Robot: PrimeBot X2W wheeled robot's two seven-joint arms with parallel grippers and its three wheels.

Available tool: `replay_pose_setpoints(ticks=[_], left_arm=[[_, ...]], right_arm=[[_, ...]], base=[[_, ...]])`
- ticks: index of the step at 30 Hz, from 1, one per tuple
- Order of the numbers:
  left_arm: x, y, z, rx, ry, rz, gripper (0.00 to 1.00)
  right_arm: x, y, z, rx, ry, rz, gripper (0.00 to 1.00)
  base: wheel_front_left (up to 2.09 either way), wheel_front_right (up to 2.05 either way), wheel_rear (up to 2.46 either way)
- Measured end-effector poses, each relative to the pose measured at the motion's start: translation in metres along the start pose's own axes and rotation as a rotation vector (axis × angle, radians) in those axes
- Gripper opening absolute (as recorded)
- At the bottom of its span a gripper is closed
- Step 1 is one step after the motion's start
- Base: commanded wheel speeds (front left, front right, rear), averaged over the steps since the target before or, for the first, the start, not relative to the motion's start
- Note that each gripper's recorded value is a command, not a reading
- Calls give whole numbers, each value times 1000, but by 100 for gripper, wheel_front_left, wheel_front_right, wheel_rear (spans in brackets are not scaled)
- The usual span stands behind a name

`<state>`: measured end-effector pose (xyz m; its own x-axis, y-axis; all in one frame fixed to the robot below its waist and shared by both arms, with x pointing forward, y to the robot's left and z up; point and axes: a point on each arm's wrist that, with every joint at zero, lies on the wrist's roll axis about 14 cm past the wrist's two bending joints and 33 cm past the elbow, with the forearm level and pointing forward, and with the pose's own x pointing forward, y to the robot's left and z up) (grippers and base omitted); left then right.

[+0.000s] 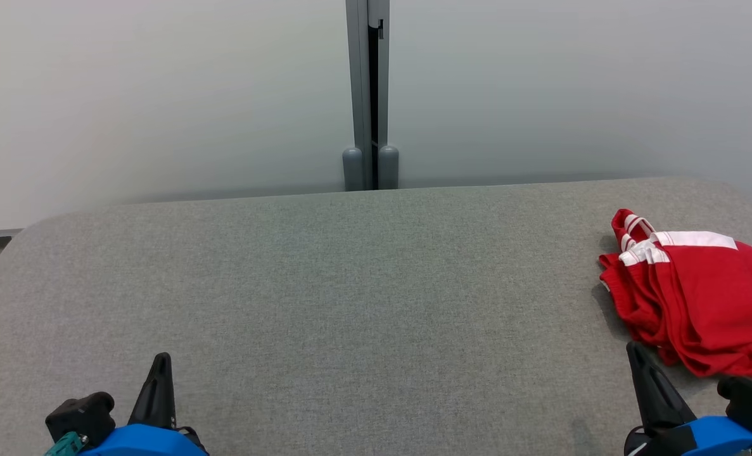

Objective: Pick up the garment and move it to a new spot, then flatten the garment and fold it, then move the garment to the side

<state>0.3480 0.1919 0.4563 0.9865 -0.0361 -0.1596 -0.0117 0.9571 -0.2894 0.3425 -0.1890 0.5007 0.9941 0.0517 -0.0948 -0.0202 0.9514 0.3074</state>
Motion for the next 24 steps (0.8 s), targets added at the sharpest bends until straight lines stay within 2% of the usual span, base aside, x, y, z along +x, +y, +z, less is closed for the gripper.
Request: replay_pose_setpoints(ticks=[24], left_arm=[[12, 1, 9, -402, 8, 32, 0]], right_arm=[[13, -1, 3, 390, -27, 15, 0]], base=[[0, 0, 0]])
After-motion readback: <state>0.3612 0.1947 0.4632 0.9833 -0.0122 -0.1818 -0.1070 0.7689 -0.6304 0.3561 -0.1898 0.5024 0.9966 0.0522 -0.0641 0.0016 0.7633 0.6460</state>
